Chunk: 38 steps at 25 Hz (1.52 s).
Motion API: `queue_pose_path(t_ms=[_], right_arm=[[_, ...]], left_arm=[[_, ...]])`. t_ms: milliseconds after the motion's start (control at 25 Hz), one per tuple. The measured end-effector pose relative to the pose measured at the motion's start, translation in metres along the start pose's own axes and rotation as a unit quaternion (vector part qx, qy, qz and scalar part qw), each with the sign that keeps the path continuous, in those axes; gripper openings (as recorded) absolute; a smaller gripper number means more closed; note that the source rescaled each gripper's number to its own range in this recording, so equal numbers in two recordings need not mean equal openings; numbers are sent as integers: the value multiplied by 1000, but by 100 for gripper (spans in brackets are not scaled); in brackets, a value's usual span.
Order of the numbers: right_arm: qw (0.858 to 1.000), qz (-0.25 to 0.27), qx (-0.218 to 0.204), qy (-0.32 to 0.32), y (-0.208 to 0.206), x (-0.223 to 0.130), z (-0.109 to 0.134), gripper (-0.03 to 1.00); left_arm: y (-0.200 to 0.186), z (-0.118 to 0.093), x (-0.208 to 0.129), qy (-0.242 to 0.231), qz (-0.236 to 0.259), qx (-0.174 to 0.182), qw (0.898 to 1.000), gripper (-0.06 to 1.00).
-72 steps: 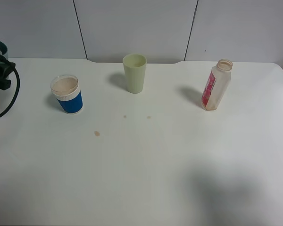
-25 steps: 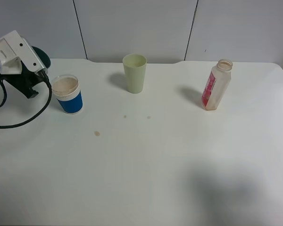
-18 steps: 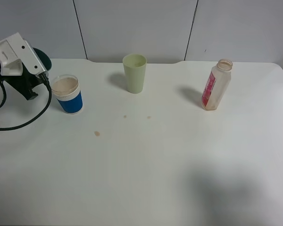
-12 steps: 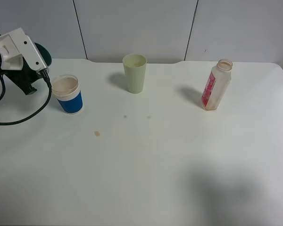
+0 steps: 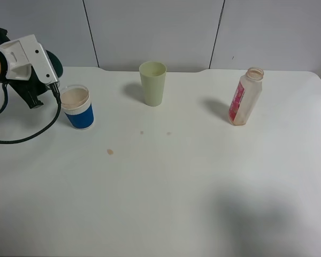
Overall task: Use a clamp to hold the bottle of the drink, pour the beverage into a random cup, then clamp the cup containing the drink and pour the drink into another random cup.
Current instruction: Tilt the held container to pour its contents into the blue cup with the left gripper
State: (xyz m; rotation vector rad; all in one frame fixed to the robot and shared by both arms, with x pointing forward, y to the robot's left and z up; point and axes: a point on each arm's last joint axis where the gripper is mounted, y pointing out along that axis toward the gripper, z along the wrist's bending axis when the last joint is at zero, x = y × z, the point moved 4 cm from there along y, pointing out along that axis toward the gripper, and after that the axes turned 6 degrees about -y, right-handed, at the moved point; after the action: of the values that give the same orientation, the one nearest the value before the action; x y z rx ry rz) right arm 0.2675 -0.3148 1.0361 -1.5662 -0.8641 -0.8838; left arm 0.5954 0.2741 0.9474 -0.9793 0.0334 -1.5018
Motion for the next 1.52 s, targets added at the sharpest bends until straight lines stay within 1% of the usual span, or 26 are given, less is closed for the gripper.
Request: queue_pose_path(t_ms=[680, 960, 1520], right_arm=[[1000, 0, 0, 0, 0, 0, 0, 98], [1000, 0, 0, 0, 0, 0, 0, 98], [1000, 0, 0, 0, 0, 0, 0, 98]], left_arm=[[0, -4, -2, 50, 6, -15, 999, 1], [2, -10, 5, 69, 5, -24, 997, 1], [1, -12, 0, 106, 22, -33, 994, 1]])
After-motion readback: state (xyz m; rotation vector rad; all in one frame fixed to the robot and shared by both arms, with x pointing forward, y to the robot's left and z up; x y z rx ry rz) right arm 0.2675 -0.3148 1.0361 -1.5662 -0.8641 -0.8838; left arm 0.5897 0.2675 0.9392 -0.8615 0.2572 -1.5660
